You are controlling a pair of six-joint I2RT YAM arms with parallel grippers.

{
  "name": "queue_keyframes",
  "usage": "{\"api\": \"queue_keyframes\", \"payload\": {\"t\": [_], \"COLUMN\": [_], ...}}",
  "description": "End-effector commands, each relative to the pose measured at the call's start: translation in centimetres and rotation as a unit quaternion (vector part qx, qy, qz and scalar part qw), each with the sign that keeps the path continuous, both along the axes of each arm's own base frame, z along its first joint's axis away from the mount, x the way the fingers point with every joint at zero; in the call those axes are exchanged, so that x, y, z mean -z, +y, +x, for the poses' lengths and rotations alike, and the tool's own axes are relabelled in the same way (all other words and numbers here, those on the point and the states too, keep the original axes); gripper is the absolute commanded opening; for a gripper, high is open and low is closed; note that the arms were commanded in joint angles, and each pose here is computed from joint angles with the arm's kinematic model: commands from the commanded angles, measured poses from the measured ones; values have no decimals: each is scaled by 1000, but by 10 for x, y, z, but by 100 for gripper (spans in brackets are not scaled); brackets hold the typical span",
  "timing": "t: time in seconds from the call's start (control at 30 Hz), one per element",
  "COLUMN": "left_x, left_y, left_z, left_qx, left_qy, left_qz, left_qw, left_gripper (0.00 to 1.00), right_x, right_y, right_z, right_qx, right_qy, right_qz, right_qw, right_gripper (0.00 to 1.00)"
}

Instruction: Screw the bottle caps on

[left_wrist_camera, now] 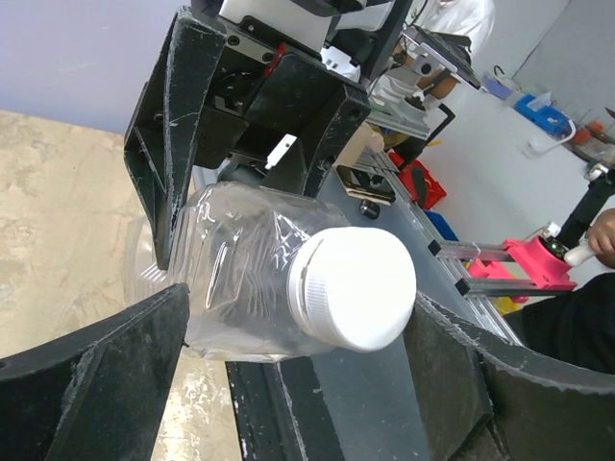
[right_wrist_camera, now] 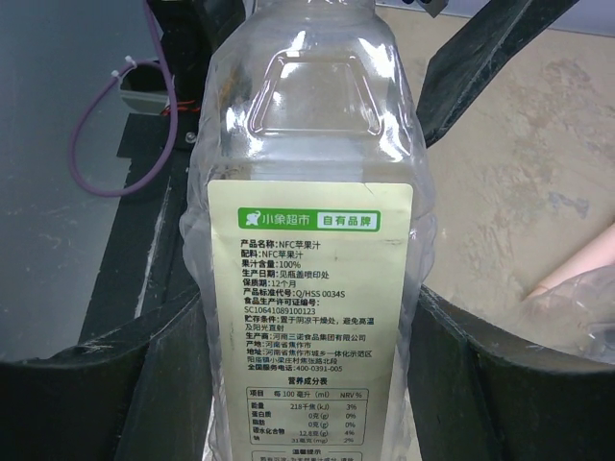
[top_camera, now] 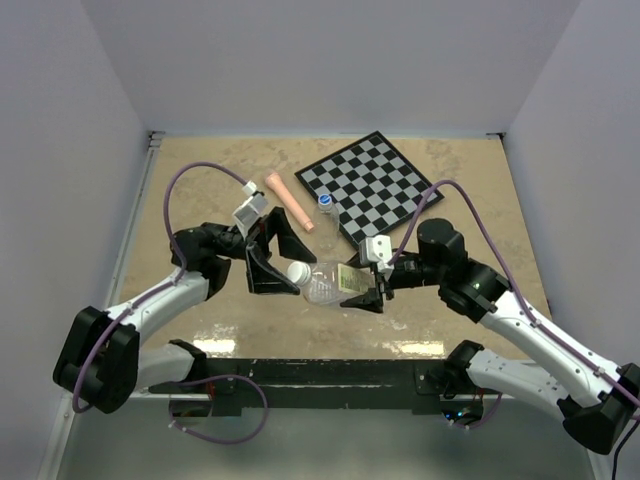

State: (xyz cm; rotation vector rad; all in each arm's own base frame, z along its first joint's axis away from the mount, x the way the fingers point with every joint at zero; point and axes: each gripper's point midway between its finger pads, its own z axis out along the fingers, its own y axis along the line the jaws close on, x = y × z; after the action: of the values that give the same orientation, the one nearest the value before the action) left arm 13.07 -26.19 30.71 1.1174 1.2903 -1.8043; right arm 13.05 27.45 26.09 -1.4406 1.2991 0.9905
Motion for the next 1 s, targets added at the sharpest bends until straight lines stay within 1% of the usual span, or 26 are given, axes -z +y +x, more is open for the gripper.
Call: {"api": "queue_keyframes", "payload": {"t": [0.0, 0.1, 0.13, 0.37, 0.47, 0.53, 0.57, 0.6, 0.63, 0.67, 0.7, 0.73, 0.77, 0.83, 0.9, 0.97], "left_x": [-29, -32, -32, -33, -35, -35, -35, -38, -36, -39, -35, -33, -36, -34, -33, -36], "left_y": [18, 20, 21, 28, 33, 35, 35, 35, 34, 35, 37, 44, 50, 59, 60, 59], "left_z": [-25, -22, -22, -15, -12, -5, 2, 9, 23, 39, 56, 74, 86, 99, 104, 105], "left_qx": [-13, -24, -25, -54, -77, -99, -115, -140, -171, -217, -263, -317, -358, -404, -414, -420], "left_qy": [-250, -249, -253, -253, -254, -249, -237, -238, -214, -217, -201, -207, -197, -155, -106, -52], "left_qz": [-114, -117, -118, -119, -120, -113, -105, -105, -91, -82, -53, -27, -14, 12, 24, 21], "left_qw": [961, 961, 960, 959, 957, 957, 959, 956, 957, 948, 942, 925, 913, 902, 904, 906], "left_gripper": [96, 97, 100, 100, 100, 100, 100, 100, 100, 100, 100, 100, 100, 100, 100, 100], "right_x": [-70, -68, -68, -67, -67, -69, -69, -70, -70, -69, -68, -67, -67, -68, -68, -68], "right_y": [8, 8, 8, 5, 2, -1, -3, -5, -7, -9, -11, -13, -15, -20, -25, -30], "right_z": [5, 7, 8, 11, 18, 27, 31, 36, 41, 46, 50, 55, 59, 65, 72, 80], "right_qx": [-15, -12, -11, -3, 18, 49, 63, 80, 96, 109, 120, 136, 149, 168, 190, 212], "right_qy": [-106, -105, -105, -106, -106, -109, -111, -115, -115, -117, -121, -125, -129, -144, -156, -168], "right_qz": [91, 90, 88, 88, 88, 91, 93, 94, 93, 90, 87, 85, 83, 82, 82, 77], "right_qw": [990, 990, 990, 990, 990, 989, 987, 986, 984, 983, 982, 979, 977, 972, 966, 960], "right_gripper": [0, 0, 0, 0, 0, 0, 0, 0, 0, 0, 0, 0, 0, 0, 0, 0]}}
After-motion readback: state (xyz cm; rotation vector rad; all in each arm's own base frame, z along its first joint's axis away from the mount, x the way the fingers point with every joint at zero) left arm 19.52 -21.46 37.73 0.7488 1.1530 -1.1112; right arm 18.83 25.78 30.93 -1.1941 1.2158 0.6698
